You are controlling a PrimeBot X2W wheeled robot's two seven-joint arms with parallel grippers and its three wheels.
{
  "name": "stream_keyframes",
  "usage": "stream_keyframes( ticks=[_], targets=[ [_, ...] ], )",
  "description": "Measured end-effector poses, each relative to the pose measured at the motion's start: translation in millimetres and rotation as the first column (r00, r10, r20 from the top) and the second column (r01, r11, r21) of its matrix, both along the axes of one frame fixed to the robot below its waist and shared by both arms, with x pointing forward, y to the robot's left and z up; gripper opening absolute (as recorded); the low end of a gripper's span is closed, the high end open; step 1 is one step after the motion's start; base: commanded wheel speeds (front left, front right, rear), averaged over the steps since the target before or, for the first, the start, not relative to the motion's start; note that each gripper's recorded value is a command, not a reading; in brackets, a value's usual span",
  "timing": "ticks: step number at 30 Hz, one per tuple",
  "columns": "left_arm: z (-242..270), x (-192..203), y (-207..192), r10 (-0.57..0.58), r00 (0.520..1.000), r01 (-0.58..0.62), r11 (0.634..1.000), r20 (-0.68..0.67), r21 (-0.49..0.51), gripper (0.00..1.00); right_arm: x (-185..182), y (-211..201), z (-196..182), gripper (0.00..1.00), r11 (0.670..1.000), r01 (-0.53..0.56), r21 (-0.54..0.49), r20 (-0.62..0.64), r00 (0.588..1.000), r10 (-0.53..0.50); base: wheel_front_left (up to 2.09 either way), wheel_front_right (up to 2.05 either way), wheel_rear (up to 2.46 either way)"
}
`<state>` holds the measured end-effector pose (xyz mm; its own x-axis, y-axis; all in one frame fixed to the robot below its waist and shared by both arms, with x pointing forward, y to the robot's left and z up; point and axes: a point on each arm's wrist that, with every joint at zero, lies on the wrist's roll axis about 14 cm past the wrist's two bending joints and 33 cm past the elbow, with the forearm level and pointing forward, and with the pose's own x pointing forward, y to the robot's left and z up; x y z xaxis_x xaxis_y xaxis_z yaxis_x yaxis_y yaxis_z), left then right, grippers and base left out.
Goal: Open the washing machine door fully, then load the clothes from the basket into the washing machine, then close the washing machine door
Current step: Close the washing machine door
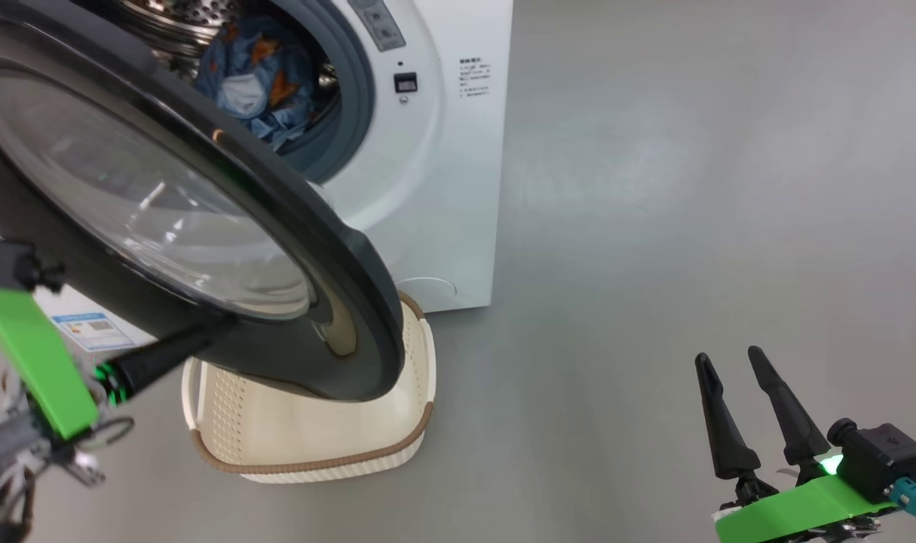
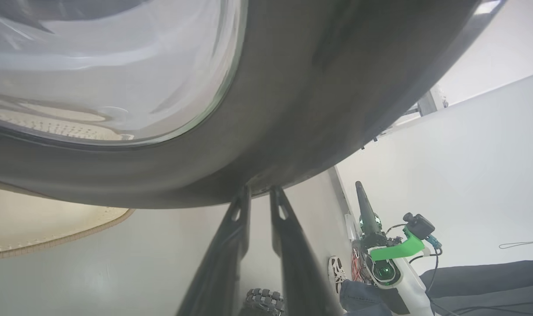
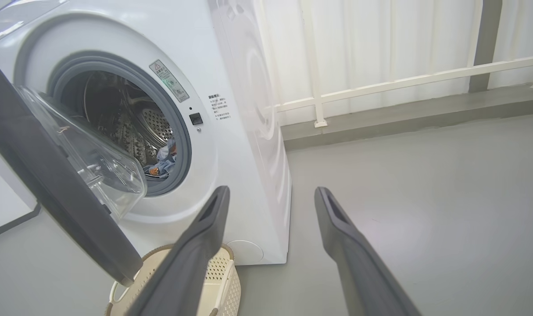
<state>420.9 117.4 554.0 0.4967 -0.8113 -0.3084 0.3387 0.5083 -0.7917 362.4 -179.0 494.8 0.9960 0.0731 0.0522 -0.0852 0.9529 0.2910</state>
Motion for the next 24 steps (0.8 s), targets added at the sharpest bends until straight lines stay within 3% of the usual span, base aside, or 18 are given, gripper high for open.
stream_keyframes(
  ticks=[7,10,11,17,24],
  targets=[
    [-27,-27,16,0.112,0.992,-0.114,0.993,-0.052,-0.030,0.48,1,10,8,1.00,0.999,-0.033,-0.001,0.024,0.999,0.033,0.00,0.00,0.00],
    [-35,-34,24,0.166,0.984,-0.168,0.985,-0.059,-0.035,0.94,0,12,7,1.00,0.999,-0.041,-0.002,0.023,0.999,0.041,0.00,0.00,0.00],
    [-38,-35,27,0.186,0.981,-0.188,0.982,-0.059,-0.031,1.00,0,12,6,1.00,0.999,-0.042,-0.002,0.020,0.999,0.042,0.00,0.00,0.00],
    [-61,-46,39,0.285,0.956,-0.285,0.958,-0.063,0.005,1.00,-3,12,7,1.00,0.999,-0.046,-0.006,0.021,0.999,0.046,0.00,0.00,0.00],
    [-76,-42,55,0.446,0.895,-0.446,0.895,-0.023,-0.006,1.00,-3,11,5,1.00,0.999,-0.044,-0.007,0.017,0.999,0.045,0.00,0.00,0.00]
  ],
)
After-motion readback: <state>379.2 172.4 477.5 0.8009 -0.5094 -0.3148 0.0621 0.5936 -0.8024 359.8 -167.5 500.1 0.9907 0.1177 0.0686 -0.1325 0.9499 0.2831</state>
